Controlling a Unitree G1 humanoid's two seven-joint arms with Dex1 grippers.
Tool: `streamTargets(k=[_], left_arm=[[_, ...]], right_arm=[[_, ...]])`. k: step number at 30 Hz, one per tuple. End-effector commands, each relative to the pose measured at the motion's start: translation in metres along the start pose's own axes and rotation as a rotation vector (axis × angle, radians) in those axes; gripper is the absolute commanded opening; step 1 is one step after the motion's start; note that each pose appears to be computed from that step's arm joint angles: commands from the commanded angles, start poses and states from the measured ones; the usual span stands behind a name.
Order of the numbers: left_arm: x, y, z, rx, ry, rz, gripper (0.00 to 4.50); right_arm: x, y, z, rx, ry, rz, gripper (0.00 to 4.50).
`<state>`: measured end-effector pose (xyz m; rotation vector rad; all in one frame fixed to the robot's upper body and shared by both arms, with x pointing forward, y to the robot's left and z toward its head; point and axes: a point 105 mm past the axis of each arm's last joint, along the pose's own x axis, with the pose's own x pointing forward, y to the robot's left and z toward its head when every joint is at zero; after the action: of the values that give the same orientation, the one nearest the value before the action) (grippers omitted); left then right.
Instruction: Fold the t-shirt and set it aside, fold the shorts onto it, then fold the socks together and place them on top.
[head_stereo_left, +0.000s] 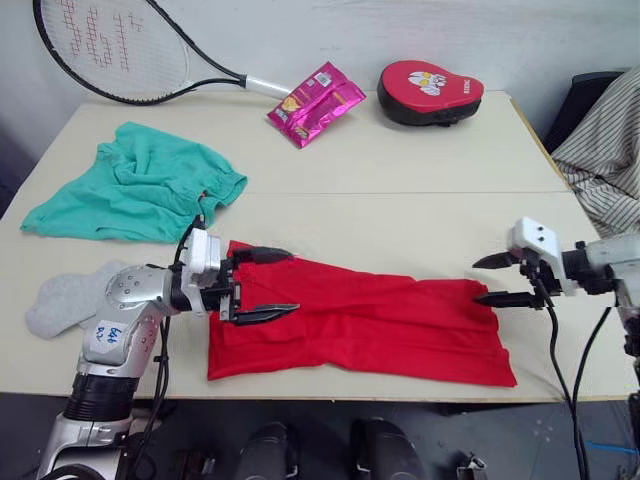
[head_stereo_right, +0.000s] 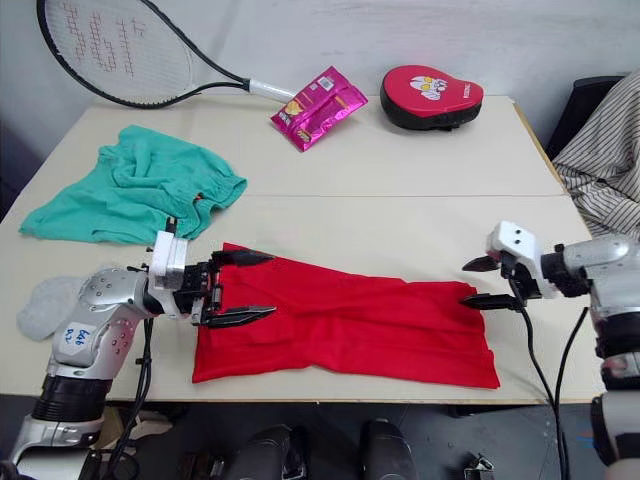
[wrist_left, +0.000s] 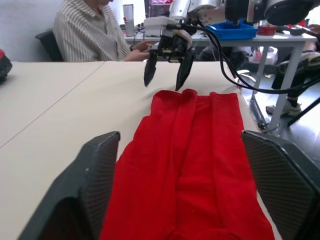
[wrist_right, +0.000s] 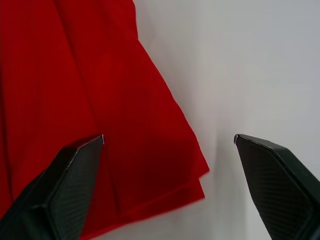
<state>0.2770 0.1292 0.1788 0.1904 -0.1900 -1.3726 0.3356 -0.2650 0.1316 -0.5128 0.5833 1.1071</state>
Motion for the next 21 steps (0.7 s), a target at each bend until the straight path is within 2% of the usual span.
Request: streamTargets(k=[1, 8, 10, 14, 16, 21], left_arm=[[-0.001, 0.0, 0.008, 0.049, -0.027, 0.028, 4.5], [-0.006, 0.012, 0.007, 0.083, -0.012, 0.098, 4.5], [-0.007, 0.015, 0.006, 0.087, -0.008, 0.114, 4.5], [-0.008, 0.021, 0.003, 0.099, 0.001, 0.152, 4.5], [-0.009, 0.026, 0.001, 0.108, 0.009, 0.188, 4.5], [-0.013, 0.047, -0.006, 0.14, 0.037, 0.334, 4.5]], right_arm=[[0.001, 0.002, -0.003, 0.0, 0.04, 0.06, 2.98], [0.011, 0.014, -0.01, -0.029, 0.104, 0.156, 0.53], [0.009, 0.01, -0.008, -0.042, 0.11, 0.139, 0.01], [0.004, -0.01, 0.001, -0.111, 0.116, 0.026, 0.01], [0.002, -0.027, 0.011, -0.16, 0.114, -0.089, 0.01], [-0.005, -0.083, 0.047, -0.236, 0.091, -0.525, 0.01]])
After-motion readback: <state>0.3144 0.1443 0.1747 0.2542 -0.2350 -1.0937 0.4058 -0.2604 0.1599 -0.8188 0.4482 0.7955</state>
